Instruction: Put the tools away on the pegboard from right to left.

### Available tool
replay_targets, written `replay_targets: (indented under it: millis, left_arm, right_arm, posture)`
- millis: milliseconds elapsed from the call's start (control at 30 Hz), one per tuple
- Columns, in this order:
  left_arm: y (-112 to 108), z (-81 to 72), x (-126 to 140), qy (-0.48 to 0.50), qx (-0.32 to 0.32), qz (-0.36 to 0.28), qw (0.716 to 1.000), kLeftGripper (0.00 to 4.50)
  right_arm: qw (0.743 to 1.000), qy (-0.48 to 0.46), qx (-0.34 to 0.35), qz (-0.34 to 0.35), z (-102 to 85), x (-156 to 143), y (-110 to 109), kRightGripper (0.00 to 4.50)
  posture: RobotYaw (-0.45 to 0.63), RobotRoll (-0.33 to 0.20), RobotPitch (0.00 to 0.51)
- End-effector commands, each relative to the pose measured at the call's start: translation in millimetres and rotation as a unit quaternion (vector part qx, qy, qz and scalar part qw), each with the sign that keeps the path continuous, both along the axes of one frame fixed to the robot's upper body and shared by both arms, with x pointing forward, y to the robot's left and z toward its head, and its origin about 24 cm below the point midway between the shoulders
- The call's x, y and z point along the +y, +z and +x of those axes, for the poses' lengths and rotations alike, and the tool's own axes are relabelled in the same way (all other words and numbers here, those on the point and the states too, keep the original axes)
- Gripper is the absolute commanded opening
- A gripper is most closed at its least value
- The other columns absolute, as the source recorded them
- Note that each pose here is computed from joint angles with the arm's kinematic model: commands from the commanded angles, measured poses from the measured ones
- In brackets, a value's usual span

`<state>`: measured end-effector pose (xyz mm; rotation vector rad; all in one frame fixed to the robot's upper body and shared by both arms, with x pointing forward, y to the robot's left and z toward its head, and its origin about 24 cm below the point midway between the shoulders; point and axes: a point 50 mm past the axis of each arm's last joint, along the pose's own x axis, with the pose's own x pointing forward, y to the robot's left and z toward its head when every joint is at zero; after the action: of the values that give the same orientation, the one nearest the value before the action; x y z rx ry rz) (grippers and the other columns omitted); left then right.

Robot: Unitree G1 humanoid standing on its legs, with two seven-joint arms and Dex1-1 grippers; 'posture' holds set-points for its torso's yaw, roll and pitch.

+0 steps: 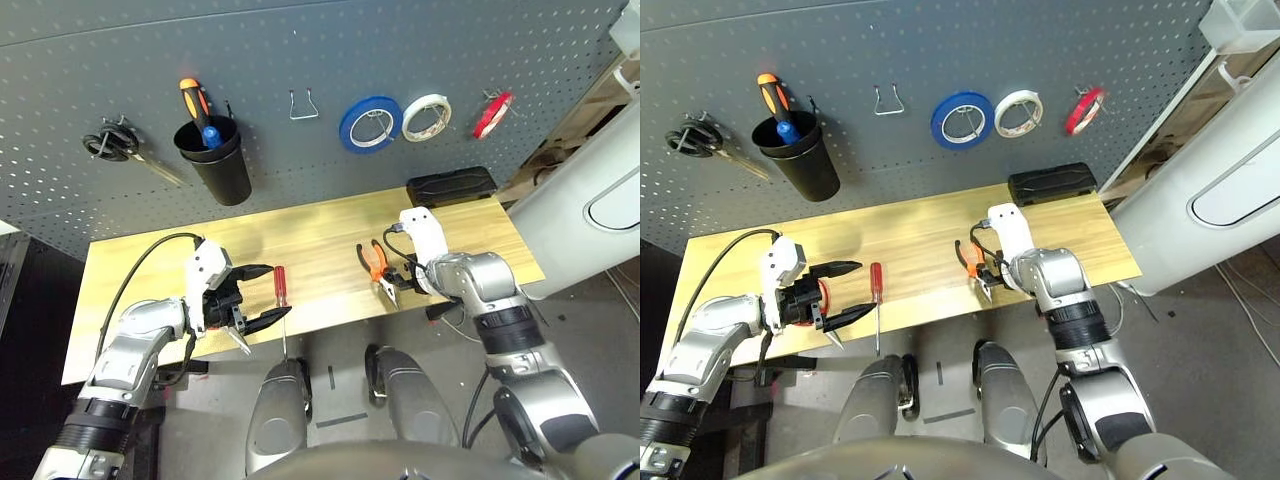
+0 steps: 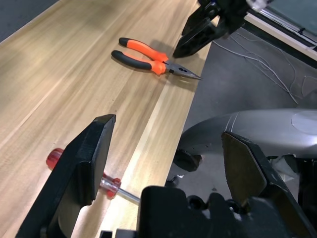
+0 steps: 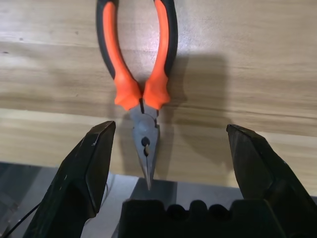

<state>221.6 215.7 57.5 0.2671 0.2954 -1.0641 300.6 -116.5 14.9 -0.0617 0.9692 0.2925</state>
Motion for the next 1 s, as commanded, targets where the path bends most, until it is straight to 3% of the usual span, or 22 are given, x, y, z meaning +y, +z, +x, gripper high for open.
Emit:
replay_targets:
  millis: [33, 400, 633, 700, 867, 1000]
  left_arm:
    - [2, -4.5, -4, -0.007, 0.005, 0.001, 1.000, 4.50]
    - [14, -13.2, -11, 0.012, 0.002, -0.016, 1.000, 4.50]
    - [15, -16.1, -9, 0.022, 0.000, -0.013, 1.000, 4.50]
    - [15, -15.9, -9, 0.026, -0.003, -0.014, 1.000, 4.50]
    - [20, -13.6, -6, 0.042, -0.019, -0.027, 0.999, 4.50]
    - [29, -13.5, 4, 0.058, -0.029, -0.041, 0.997, 4.50]
  right_arm:
    - [1.000, -0.005, 0.001, -0.010, 2.9, 4, -11, 4.48]
    - [1.000, 0.020, 0.016, -0.015, 12.2, 24, -33, 4.48]
    - [0.999, 0.016, 0.029, -0.016, 13.1, 28, -44, 2.10]
    - [0.999, 0.016, 0.026, -0.013, 13.6, 28, -45, 2.08]
    - [1.000, 0.028, -0.013, 0.004, 22.9, 29, -32, 2.08]
    - [0.995, 0.058, -0.071, 0.030, 31.3, 24, 6, 2.08]
  posture:
    - [-0.01, 0.000, 0.229]
    - [0.05, 0.000, 0.218]
    - [0.06, 0.000, 0.211]
    - [0.07, 0.000, 0.206]
    - [0.07, 0.000, 0.183]
    - [0.06, 0.000, 0.166]
